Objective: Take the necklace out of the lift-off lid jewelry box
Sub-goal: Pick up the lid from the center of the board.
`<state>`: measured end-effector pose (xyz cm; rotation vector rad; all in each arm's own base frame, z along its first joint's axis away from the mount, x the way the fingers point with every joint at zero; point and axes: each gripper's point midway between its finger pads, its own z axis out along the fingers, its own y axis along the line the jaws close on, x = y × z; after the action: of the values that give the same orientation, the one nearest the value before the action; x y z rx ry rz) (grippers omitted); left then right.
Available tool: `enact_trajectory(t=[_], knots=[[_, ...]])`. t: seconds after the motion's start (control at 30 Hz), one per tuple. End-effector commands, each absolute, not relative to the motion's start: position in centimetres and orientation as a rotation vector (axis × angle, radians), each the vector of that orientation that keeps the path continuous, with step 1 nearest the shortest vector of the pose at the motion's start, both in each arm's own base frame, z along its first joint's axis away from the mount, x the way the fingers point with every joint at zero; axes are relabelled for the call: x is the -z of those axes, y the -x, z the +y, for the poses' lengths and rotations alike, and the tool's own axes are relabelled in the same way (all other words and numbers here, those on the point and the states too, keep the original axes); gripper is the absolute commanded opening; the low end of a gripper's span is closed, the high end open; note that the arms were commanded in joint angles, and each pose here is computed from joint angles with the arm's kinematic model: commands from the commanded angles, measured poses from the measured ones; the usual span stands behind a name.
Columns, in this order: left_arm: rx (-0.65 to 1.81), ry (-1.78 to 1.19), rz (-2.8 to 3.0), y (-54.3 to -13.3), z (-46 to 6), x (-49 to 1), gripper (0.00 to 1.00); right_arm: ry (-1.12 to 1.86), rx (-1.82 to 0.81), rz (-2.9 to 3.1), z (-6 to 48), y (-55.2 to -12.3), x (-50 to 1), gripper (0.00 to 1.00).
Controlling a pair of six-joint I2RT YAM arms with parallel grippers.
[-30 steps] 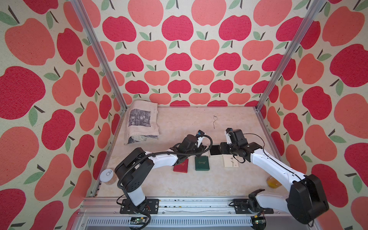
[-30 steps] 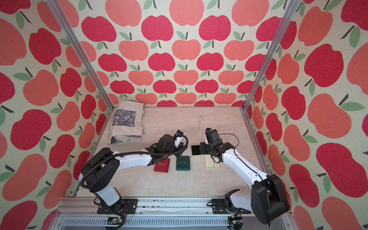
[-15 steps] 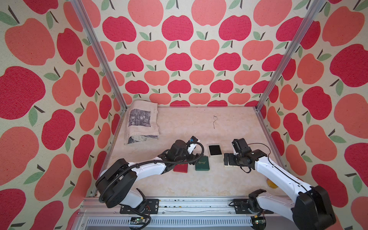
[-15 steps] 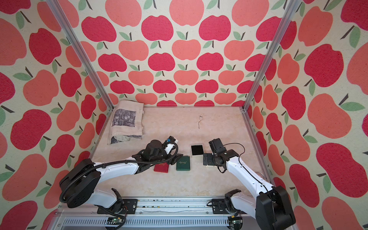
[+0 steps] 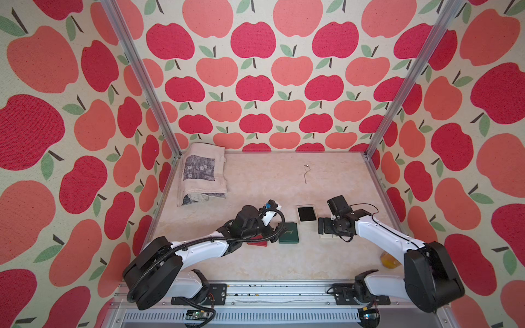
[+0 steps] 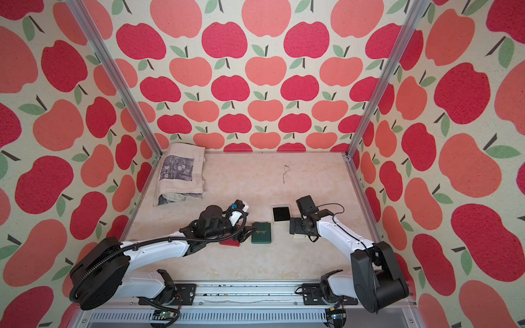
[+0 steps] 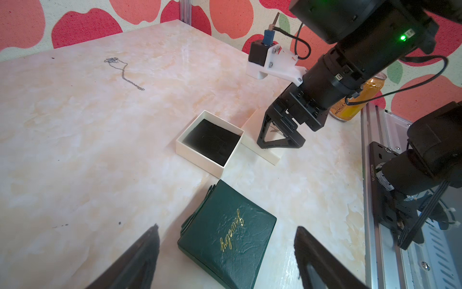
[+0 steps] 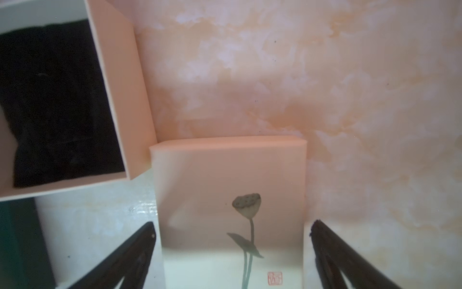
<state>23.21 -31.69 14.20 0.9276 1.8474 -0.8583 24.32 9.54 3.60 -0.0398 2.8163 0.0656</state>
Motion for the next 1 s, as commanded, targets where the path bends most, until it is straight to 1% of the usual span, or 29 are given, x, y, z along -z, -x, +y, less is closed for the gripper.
enact_trajectory(t=[0.0, 0.1, 0.27, 0.47, 0.67, 0.87, 0.97], knots=[[0.860, -0.942, 1.821, -23.0, -31.6, -14.5, 0.87, 0.050, -0.088, 2.810, 10.0, -24.9, -3.8, 0.97], [0.855, -0.935, 1.823, -23.2, -31.6, -14.4, 0.88, 0.053, -0.087, 2.821, 10.0, -24.9, -3.6, 0.96], [0.863, -0.936, 1.828, -23.2, -31.7, -14.2, 0.89, 0.044, -0.068, 2.830, 9.8, -24.7, -3.5, 0.90], [0.866, -0.937, 1.824, -23.0, -31.6, -14.3, 0.91, 0.028, -0.052, 2.817, 9.3, -24.7, -4.1, 0.89], [0.868, -0.937, 1.819, -22.9, -31.6, -14.4, 0.93, 0.011, -0.048, 2.792, 8.7, -24.7, -5.7, 0.89], [0.876, -0.945, 1.812, -22.8, -31.6, -14.3, 0.94, 0.024, -0.085, 2.759, 8.8, -24.8, -7.6, 0.90], [0.878, -0.949, 1.809, -22.8, -31.7, -14.2, 0.94, 0.052, -0.142, 2.747, 9.7, -25.2, -8.4, 0.89]])
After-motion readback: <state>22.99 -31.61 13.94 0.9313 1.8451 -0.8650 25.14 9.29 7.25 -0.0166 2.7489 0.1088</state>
